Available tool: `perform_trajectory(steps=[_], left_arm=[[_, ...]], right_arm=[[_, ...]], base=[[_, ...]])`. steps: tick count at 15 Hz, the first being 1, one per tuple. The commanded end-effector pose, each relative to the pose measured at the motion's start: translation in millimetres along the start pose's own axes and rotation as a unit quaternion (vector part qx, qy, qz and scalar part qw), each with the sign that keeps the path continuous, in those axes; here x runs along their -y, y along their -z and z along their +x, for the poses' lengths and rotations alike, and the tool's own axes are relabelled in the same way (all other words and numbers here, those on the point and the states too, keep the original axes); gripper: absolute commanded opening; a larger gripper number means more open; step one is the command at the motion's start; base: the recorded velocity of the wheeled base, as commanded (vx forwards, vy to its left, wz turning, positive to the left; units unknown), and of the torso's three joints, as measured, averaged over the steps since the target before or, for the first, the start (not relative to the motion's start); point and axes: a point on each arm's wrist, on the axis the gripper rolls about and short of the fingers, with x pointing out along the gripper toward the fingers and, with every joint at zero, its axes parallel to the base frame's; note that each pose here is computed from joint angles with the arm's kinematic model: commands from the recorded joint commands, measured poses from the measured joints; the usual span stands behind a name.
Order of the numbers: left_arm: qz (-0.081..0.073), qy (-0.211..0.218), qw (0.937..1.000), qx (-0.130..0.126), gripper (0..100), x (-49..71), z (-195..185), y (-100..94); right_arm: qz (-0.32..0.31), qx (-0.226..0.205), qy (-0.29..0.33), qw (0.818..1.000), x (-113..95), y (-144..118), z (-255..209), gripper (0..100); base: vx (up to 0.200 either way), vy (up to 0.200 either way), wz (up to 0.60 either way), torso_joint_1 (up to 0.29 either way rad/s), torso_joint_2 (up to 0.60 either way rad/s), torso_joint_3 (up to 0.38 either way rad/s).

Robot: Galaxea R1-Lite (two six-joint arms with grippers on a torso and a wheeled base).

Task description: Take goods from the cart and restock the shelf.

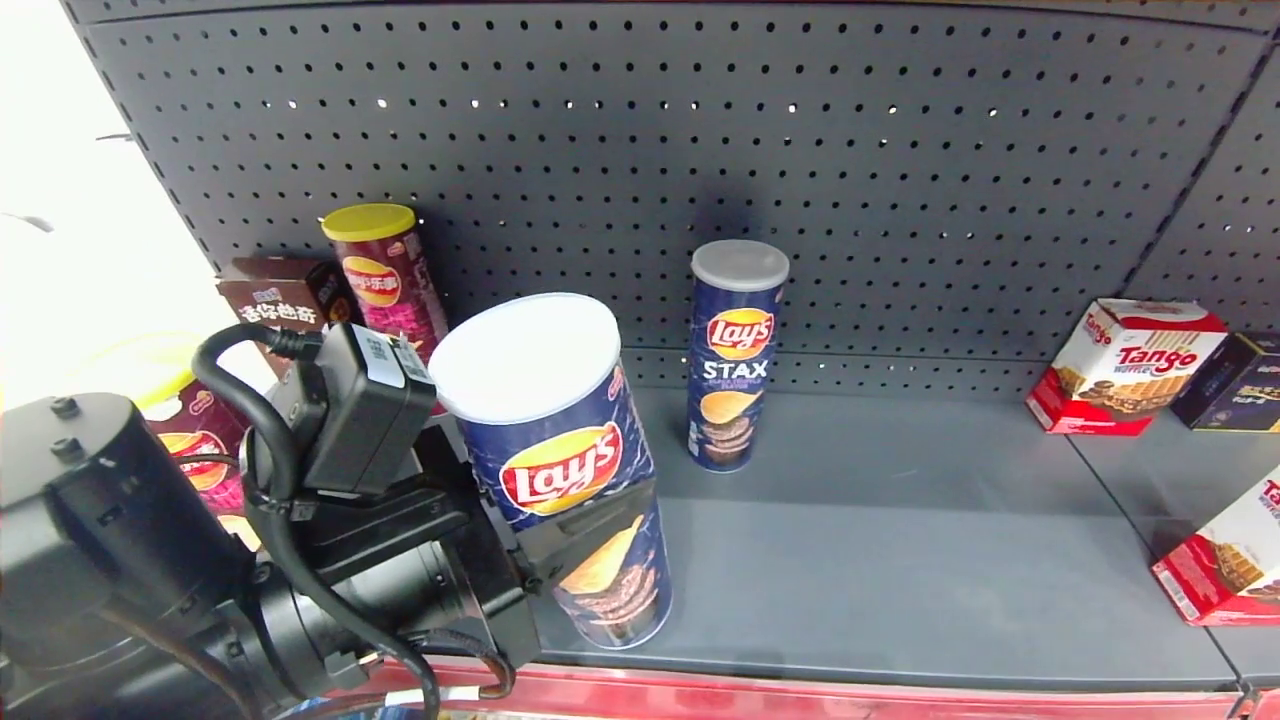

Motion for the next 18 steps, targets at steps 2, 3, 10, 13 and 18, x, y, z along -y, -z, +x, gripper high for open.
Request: perform_trajectory(steps=[2, 3, 10, 13, 18], left_arm=[[-0.006, 0.003, 1.0, -0.006, 0, -1.0, 0.1, 3.5], [-0.011, 0.011, 0.9999, -0.003, 0, -1.2, 0.8, 1.9], [-0.014, 0.009, 0.9998, -0.01, 0, -4.6, -0.8, 5.5], [-0.014, 0.007, 0.9998, -0.01, 0, -4.7, -0.8, 5.5], [-0.013, 0.006, 0.9999, -0.006, 0, -5.0, -0.3, 2.8]], right_arm=[[0.003, -0.041, -0.123, 0.992, 6.7, -37.9, 38.6, 100], [-0.007, -0.034, -0.167, 0.985, 5.6, -37.8, 43.9, 100], [-0.028, -0.073, -0.178, 0.981, 14.9, -77.8, 125.5, 100], [-0.013, -0.078, -0.235, 0.969, 1.7, -83.5, 168.6, 100], [-0.013, -0.05, -0.242, 0.969, -4.2, -82.4, 234.7, 100]], base=[[0.0, 0.0, 0.0, 0.0, 0.0, 0.0], [0.0, 0.0, 0.0, 0.0, 0.0, 0.0], [0.0, 0.0, 0.0, 0.0, 0.0, 0.0], [0.0, 0.0, 0.0, 0.0, 0.0, 0.0], [0.0, 0.0, 0.0, 0.0, 0.0, 0.0]])
